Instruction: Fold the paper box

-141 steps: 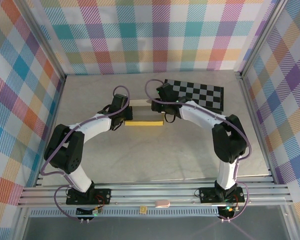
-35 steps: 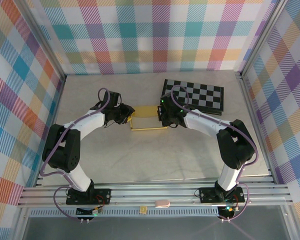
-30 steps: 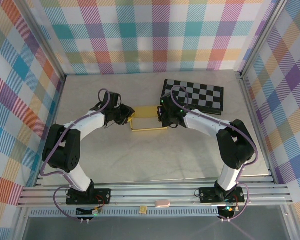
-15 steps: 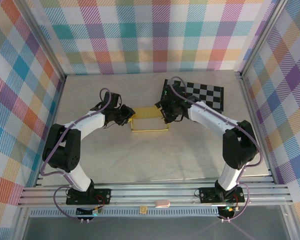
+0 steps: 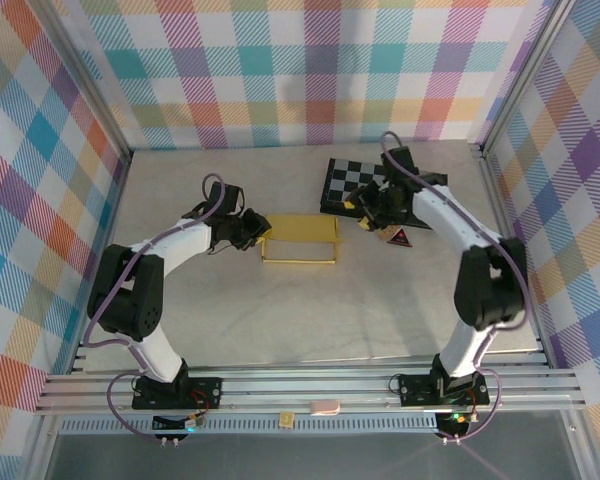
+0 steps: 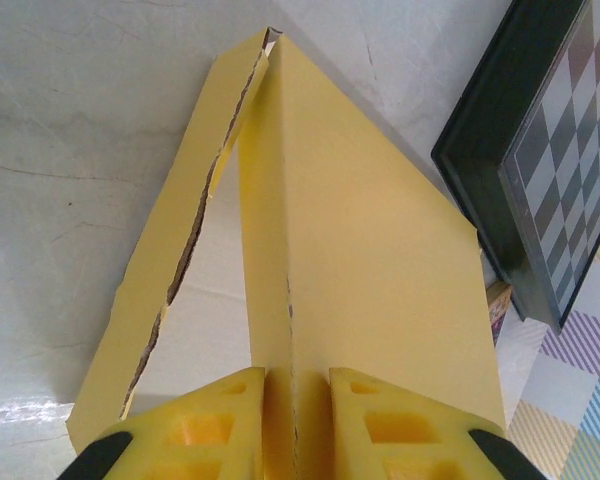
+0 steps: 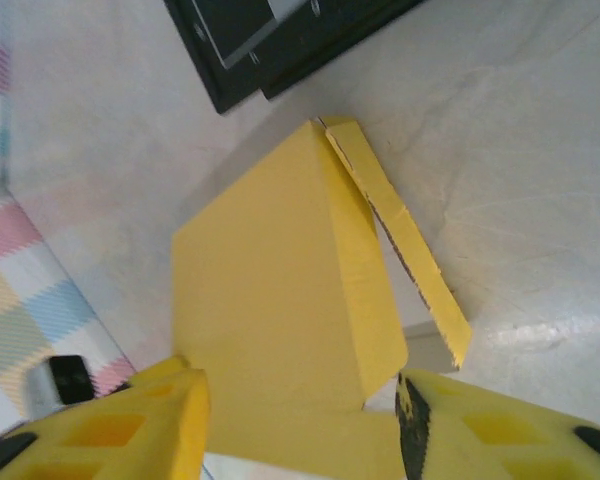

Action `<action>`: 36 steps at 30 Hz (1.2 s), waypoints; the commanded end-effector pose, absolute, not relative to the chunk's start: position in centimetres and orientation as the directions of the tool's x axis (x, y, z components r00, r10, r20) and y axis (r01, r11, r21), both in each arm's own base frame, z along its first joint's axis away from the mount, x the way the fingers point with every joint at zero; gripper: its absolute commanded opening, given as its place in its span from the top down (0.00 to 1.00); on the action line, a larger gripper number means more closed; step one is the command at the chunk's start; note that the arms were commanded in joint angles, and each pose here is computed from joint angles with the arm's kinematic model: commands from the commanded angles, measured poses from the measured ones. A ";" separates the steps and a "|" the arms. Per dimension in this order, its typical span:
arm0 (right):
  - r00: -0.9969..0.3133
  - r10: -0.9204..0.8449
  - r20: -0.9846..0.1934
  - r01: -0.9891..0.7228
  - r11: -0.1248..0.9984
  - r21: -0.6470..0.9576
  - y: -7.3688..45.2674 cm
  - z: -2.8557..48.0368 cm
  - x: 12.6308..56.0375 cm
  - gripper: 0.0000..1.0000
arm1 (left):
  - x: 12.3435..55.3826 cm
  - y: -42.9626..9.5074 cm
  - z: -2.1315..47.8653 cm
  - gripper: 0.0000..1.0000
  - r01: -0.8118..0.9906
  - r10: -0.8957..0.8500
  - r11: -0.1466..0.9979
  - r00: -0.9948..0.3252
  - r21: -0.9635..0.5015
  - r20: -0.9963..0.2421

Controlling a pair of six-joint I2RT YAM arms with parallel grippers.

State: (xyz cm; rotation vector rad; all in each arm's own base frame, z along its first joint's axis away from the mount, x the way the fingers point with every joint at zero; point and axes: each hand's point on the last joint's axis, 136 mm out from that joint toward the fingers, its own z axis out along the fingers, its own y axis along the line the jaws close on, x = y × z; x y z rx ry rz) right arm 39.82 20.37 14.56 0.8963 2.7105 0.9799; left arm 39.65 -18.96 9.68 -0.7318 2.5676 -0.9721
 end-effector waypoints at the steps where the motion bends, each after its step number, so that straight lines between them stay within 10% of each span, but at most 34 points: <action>1: -0.878 0.454 0.150 0.439 0.644 0.626 23.2 12.7 39.1 0.53 | 38.5 -18.3 7.7 0.81 -0.404 -0.547 0.672 -0.836 -0.620 -0.048; 27: -0.872 0.443 0.207 0.480 0.691 0.541 23.2 7.3 37.2 0.85 | 35.2 -18.0 5.8 0.80 -0.425 -0.504 0.702 -0.863 -0.571 0.022; 36: -0.889 0.415 0.197 0.456 0.752 0.476 22.2 6.1 36.4 0.86 | 33.1 -15.7 5.4 0.64 -0.411 -0.451 0.806 -0.892 -0.427 0.007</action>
